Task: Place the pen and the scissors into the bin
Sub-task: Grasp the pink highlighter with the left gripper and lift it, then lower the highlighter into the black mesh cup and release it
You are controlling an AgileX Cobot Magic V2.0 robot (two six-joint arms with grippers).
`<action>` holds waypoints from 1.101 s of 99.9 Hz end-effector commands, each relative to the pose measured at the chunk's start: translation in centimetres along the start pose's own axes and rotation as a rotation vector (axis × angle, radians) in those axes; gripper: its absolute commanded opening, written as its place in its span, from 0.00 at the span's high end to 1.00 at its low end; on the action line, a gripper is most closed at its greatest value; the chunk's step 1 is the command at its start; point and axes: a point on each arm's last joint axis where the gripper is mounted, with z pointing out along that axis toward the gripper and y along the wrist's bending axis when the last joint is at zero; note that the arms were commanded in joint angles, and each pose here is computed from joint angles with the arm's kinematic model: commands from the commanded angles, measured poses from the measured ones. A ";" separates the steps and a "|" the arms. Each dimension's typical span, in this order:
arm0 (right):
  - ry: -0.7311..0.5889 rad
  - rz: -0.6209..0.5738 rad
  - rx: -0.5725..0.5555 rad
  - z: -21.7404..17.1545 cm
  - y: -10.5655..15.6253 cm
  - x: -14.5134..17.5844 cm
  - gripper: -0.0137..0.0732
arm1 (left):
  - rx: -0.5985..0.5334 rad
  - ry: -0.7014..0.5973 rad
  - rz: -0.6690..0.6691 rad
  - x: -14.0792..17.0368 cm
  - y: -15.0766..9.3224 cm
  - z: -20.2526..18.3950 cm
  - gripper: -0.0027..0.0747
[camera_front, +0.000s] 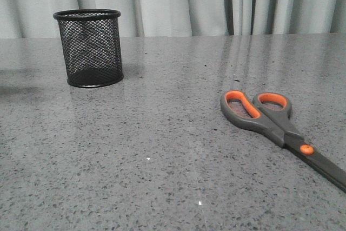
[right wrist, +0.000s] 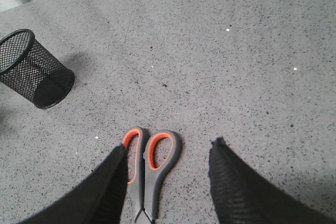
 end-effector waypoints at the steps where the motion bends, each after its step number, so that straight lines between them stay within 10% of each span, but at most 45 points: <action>1: -0.105 -0.017 -0.014 -0.5 0.4 -1.6 0.48 | -0.007 -0.121 0.003 -1.3 0.0 -1.7 0.64; 43: -0.079 -0.018 -0.012 -0.5 0.4 -1.4 0.48 | -0.051 0.011 0.032 -1.0 0.5 1.5 0.66; 68: -0.057 -0.012 -0.013 -0.5 0.4 -1.2 0.48 | -0.033 0.098 0.055 -0.5 0.4 2.8 0.99; 110: -0.053 -0.012 -0.013 -0.5 0.4 -1.1 0.48 | 0.298 -0.877 -0.004 -3.6 -4.4 -12.2 0.99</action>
